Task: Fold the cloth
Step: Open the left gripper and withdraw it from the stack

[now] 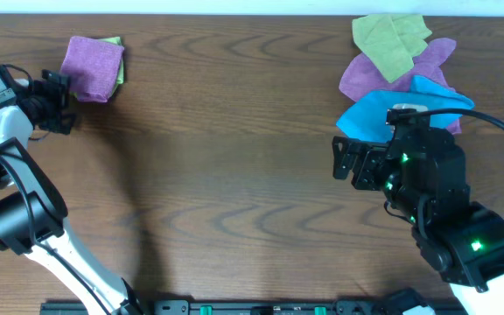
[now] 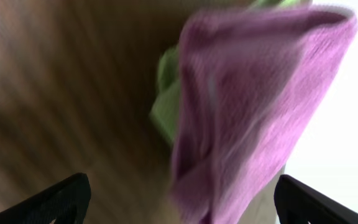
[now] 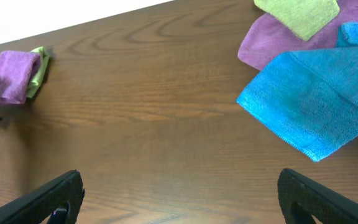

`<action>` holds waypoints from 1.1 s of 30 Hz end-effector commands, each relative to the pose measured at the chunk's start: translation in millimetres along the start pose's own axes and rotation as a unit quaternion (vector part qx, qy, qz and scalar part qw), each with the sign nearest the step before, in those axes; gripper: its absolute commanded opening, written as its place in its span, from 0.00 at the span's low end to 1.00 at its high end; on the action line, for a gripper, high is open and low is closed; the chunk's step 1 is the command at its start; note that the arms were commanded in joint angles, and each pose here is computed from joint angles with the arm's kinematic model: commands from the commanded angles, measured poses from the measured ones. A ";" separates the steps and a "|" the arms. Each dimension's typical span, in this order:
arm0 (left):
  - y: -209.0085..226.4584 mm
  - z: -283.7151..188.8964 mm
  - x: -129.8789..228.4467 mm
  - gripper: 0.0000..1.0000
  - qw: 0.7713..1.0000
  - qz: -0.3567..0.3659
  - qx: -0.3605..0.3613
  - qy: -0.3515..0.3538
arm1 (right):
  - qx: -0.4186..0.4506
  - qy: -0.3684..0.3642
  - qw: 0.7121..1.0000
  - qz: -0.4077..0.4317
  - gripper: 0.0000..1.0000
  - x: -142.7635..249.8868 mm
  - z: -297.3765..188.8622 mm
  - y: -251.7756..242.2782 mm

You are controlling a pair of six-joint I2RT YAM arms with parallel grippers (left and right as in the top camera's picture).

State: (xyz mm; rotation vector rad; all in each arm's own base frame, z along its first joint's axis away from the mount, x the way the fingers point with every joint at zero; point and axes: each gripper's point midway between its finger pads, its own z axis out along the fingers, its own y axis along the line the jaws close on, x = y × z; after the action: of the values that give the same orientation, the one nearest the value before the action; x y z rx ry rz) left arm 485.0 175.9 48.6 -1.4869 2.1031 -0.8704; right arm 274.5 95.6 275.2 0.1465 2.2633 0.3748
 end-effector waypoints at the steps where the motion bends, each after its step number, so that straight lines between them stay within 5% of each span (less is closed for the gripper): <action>1: -18.1 -36.5 4.2 0.96 0.997 0.076 0.011 -0.004 | -0.005 -0.001 1.000 0.009 0.99 -0.3 -0.3 2.7; 11: -42.6 -148.8 34.5 0.96 0.964 0.263 -0.002 -0.025 | 0.054 -0.023 0.998 -0.004 0.99 -6.8 -1.5 -18.2; 20: -114.3 -252.2 131.9 0.96 0.908 0.408 0.045 -0.088 | 0.065 -0.013 0.998 -0.006 0.99 -1.7 -1.8 -22.6; 25: -139.8 -298.2 186.8 0.95 0.890 0.431 0.100 -0.113 | 0.065 -0.013 0.998 -0.005 0.99 -1.7 -1.8 -22.6; 33: -143.2 -316.2 196.7 0.95 0.880 0.442 0.114 -0.131 | 0.064 -0.013 0.998 -0.005 0.99 -1.8 -1.8 -22.5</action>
State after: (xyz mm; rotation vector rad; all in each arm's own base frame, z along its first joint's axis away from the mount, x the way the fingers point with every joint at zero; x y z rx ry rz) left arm 308.4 36.1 378.3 -0.3637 2.0418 -0.4847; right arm 274.8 74.2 270.2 0.2052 2.2644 0.2324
